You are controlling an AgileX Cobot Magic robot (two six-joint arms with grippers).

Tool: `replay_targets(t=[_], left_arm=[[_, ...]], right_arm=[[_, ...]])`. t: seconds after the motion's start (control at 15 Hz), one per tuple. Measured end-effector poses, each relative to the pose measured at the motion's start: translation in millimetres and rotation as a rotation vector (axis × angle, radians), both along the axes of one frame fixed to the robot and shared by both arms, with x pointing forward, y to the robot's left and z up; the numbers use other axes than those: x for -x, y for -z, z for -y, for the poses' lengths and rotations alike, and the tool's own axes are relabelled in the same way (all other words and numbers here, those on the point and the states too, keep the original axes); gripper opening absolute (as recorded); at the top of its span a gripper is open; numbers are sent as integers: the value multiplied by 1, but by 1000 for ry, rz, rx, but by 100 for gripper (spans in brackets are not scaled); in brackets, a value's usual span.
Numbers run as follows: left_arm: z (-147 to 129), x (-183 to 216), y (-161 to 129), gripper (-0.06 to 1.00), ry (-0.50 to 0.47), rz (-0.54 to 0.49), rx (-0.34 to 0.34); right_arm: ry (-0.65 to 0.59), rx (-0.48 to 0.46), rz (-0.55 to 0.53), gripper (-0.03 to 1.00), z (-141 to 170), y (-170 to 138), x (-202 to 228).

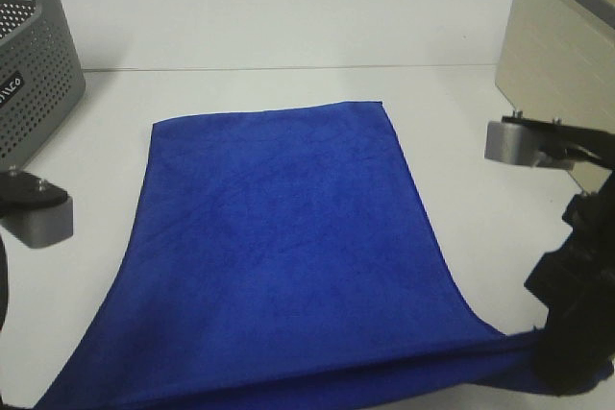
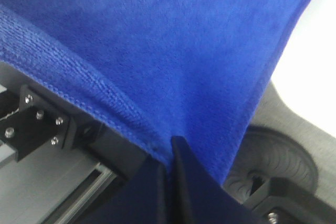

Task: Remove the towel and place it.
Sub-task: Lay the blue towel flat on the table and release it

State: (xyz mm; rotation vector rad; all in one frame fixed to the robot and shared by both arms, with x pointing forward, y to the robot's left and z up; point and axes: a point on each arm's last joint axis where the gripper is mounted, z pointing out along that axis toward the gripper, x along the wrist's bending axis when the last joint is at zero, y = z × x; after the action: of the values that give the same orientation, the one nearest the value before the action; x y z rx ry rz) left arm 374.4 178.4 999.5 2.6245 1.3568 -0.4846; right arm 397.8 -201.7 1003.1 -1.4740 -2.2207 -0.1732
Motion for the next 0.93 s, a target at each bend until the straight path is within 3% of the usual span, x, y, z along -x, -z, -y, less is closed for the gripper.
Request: replay_targets(t=[0.33, 0.53, 0.93], left_arm=[[-2, 9, 13, 0, -24, -56, 2], [-1, 8, 22, 0, -27, -103, -24], [7, 0, 49, 0, -48, -252, -86]], right_arm=[[-4, -15, -48, 2, 0, 10, 7], [-14, -14, -144, 2, -1, 28, 10], [-21, 5, -222, 2, -3, 44, 5]])
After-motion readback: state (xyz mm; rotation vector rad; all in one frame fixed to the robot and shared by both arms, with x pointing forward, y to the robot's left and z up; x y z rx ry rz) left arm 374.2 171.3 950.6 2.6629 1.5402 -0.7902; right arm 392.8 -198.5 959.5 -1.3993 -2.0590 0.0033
